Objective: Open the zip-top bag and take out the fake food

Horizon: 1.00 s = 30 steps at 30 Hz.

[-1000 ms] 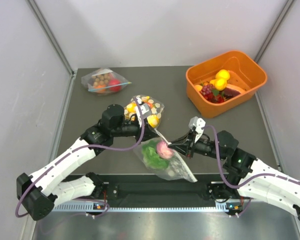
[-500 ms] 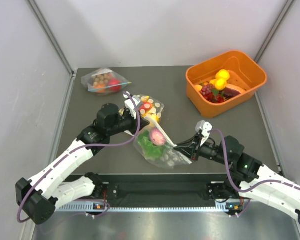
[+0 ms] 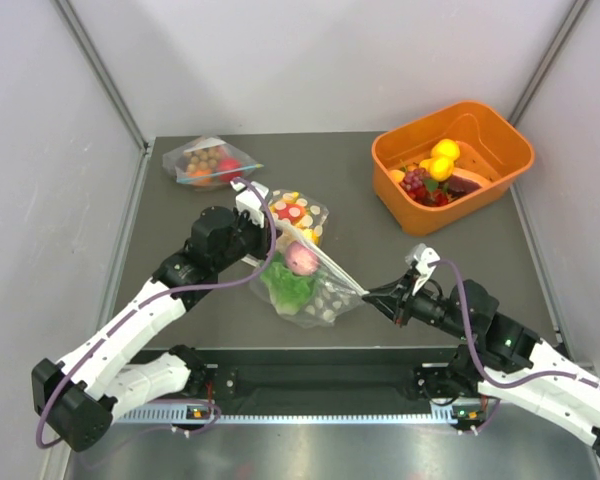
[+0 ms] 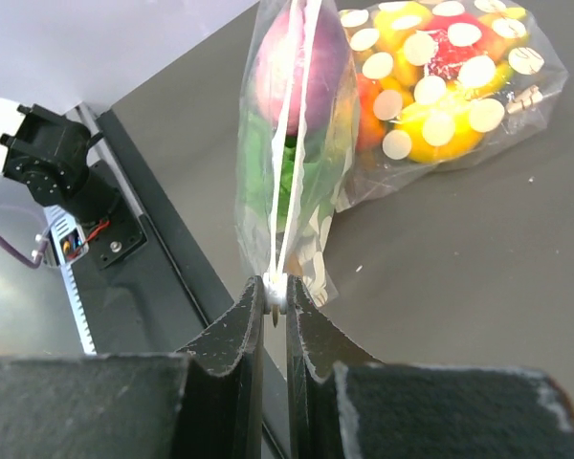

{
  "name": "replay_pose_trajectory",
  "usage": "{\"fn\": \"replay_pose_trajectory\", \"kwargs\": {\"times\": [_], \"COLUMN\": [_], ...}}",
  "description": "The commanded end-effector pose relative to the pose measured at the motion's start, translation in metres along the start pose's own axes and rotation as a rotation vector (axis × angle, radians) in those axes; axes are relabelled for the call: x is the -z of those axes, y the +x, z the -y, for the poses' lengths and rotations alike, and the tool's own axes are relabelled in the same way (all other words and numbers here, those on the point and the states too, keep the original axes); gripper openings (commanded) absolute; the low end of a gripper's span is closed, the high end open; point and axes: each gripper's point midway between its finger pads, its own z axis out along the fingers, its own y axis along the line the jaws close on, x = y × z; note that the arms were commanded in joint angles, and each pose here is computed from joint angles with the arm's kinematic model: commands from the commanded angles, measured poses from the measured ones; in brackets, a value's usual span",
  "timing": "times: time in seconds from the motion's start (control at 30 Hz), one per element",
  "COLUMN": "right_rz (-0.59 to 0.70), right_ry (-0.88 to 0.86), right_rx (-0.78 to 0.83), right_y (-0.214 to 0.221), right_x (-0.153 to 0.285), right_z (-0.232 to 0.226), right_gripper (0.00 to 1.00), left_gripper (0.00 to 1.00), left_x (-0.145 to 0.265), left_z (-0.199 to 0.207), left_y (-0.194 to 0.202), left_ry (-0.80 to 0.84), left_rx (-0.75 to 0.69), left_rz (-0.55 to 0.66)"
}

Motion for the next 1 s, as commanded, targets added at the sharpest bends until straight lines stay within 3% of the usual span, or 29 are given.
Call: {"fn": "replay_pose_trajectory", "kwargs": {"times": [0.0,0.13,0.23,0.33,0.37,0.47,0.63,0.83,0.97], "right_rz": [-0.021,-0.026,-0.019,0.001,0.011,0.024,0.064,0.090,0.030], "right_ry": [0.008,0.016,0.019,0.027,0.028,0.027,0.071,0.114,0.156], "right_rx": [-0.020,-0.025,-0.020,-0.013,-0.005,0.021,0.077,0.117,0.126], "right_y": [0.002,0.003,0.001,-0.008,-0.013,-0.026,-0.055,-0.083,-0.071], "right_x": [0.010,0.015,0.017,0.019,0.019,0.019,0.016,0.005,-0.016], "right_z": [-0.002,-0.001,-0.001,0.000,-0.001,-0.003,0.000,0.003,0.013], "right_gripper": [0.00,0.00,0.04,0.25,0.38,0.52,0.56,0.47,0.41], "left_gripper": [0.00,0.00,0.00,0.00,0.00,0.00,0.00,0.00,0.00], "left_x": [0.003,0.002,0.008,0.019,0.021,0.026,0.027,0.028,0.029], "left_z": [-0.037,-0.024,0.013,0.038,0.043,0.060,0.073,0.076,0.078], "left_y": [-0.017,-0.017,-0.026,-0.029,-0.029,-0.026,-0.021,-0.019,-0.019], "left_ry": [-0.177,-0.097,0.115,0.255,0.285,0.389,0.476,0.496,0.508], "left_rx": [0.004,-0.020,-0.066,-0.104,-0.110,-0.128,-0.133,-0.134,-0.135], "left_rz": [0.071,0.077,0.134,0.175,0.179,0.172,0.150,0.147,0.146]}}
